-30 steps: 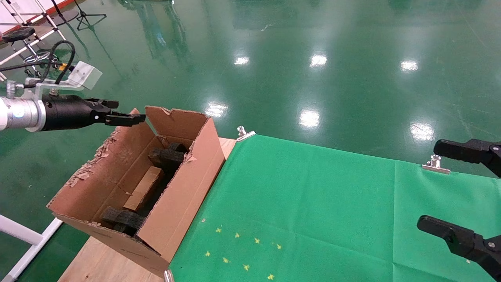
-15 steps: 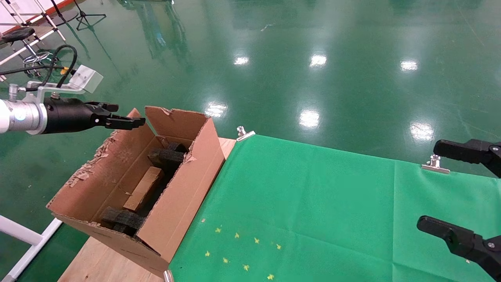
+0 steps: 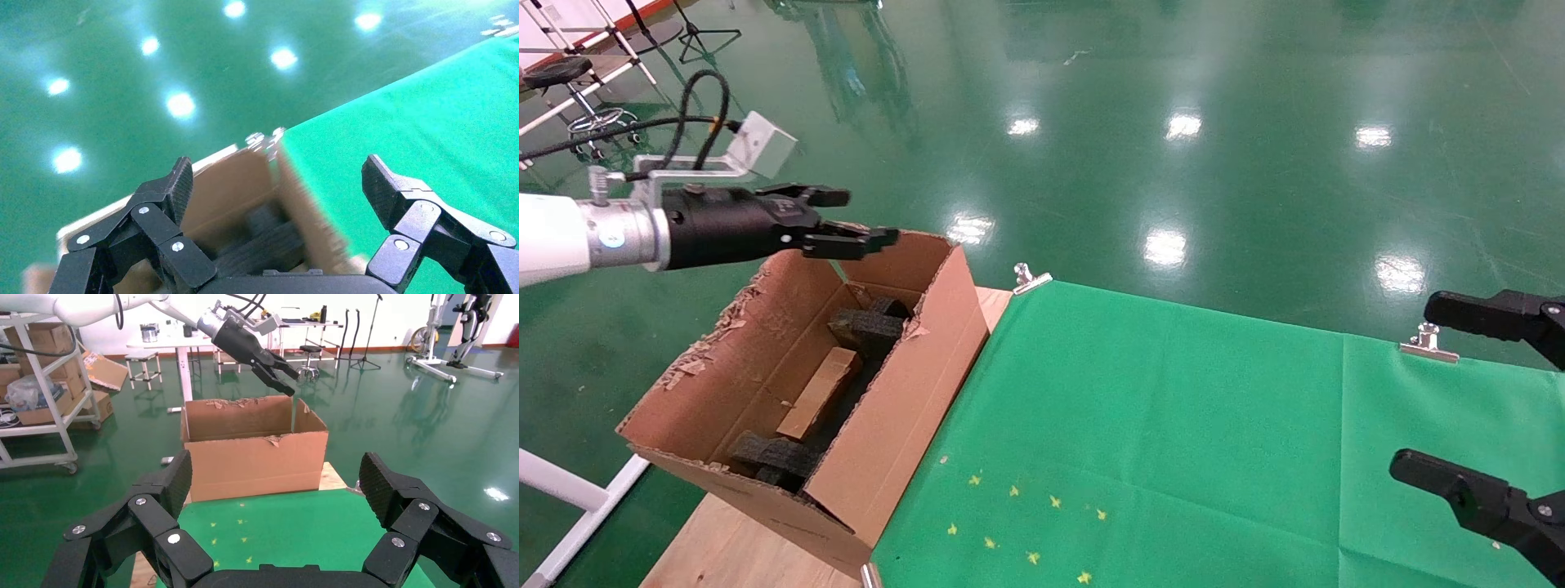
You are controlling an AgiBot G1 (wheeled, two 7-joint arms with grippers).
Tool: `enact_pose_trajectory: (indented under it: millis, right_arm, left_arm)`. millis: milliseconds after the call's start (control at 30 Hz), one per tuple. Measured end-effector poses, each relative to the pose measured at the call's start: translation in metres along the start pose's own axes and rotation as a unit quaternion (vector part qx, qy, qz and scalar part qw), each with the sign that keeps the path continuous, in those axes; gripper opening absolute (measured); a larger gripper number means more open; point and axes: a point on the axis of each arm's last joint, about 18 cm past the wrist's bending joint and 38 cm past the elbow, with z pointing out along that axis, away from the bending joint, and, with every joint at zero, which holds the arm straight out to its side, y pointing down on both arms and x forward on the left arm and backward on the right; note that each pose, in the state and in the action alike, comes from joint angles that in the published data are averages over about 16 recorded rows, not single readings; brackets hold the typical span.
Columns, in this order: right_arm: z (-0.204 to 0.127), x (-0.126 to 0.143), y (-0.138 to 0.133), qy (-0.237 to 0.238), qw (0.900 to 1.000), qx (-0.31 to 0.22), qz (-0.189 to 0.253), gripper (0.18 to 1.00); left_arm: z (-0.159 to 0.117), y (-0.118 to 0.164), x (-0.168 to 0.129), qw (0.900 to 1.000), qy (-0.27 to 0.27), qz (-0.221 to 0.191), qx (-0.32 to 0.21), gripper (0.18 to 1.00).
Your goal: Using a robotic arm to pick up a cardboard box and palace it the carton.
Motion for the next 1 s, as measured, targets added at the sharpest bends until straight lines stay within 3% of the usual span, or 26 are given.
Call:
enact_pose_trajectory:
  millis: [267,500,767,1000]
  right_arm:
    - [0.0,0.0,0.0,0.0,1.0,0.0,0.0,1.001]
    - [0.0,0.0,0.0,0.0,1.0,0.0,0.0,1.001]
    - [0.0,0.0,0.0,0.0,1.0,0.0,0.0,1.001]
    - [0.0,0.0,0.0,0.0,1.0,0.0,0.0,1.001]
  left_arm:
    - [0.008,-0.015,0.038,0.9963,0.067,0.027,0.047,1.001]
    - [0.01,-0.026,0.075,0.9865,0.13,0.048,0.088,1.001]
    - [0.005,-0.035,0.12,0.9672,0.205,0.071,0.133,1.001]
    - [-0.005,-0.04,0.161,0.9429,0.272,0.087,0.171,1.001]
